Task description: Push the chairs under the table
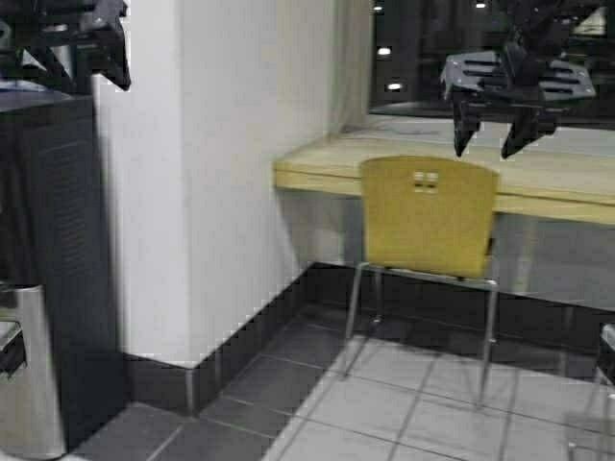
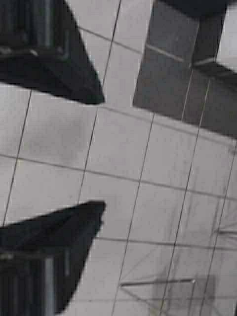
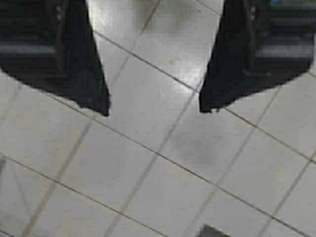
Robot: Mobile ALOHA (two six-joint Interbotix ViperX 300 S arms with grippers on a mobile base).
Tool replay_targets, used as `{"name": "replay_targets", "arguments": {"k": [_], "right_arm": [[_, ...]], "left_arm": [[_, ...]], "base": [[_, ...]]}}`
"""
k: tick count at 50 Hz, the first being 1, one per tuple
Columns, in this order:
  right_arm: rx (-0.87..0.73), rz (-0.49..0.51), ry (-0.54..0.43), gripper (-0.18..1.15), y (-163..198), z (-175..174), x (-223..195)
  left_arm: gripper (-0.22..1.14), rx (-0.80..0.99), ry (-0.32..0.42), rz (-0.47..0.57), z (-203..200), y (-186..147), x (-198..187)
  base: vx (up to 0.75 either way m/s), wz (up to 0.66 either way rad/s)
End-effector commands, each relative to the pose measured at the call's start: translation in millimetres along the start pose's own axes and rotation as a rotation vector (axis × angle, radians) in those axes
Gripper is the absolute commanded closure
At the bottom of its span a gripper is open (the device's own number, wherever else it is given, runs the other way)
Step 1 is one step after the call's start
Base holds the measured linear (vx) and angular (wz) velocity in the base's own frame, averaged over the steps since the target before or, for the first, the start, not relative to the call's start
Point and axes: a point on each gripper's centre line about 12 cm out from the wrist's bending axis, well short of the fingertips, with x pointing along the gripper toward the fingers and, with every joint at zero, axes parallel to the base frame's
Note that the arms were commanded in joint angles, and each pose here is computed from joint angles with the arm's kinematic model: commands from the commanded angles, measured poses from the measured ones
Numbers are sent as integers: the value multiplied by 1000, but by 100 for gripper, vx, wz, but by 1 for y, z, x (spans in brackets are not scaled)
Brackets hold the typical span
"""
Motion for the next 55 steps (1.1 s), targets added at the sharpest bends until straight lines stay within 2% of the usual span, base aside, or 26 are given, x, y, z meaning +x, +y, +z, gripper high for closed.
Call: {"name": "replay_targets", "arguments": {"k": [1, 16, 55], "right_arm": [[1, 7, -22, 7, 3, 9, -4], [13, 5, -1, 7, 2, 4, 1], [61, 3, 67, 7, 2, -12, 14]], "left_arm": [[-2, 7, -2, 2, 4, 0, 4], [-2, 11, 0, 1, 4, 0, 4], [-2, -22, 40, 3, -2, 0, 9]], "base": [[-1, -25], [0, -34], [5, -49]]}}
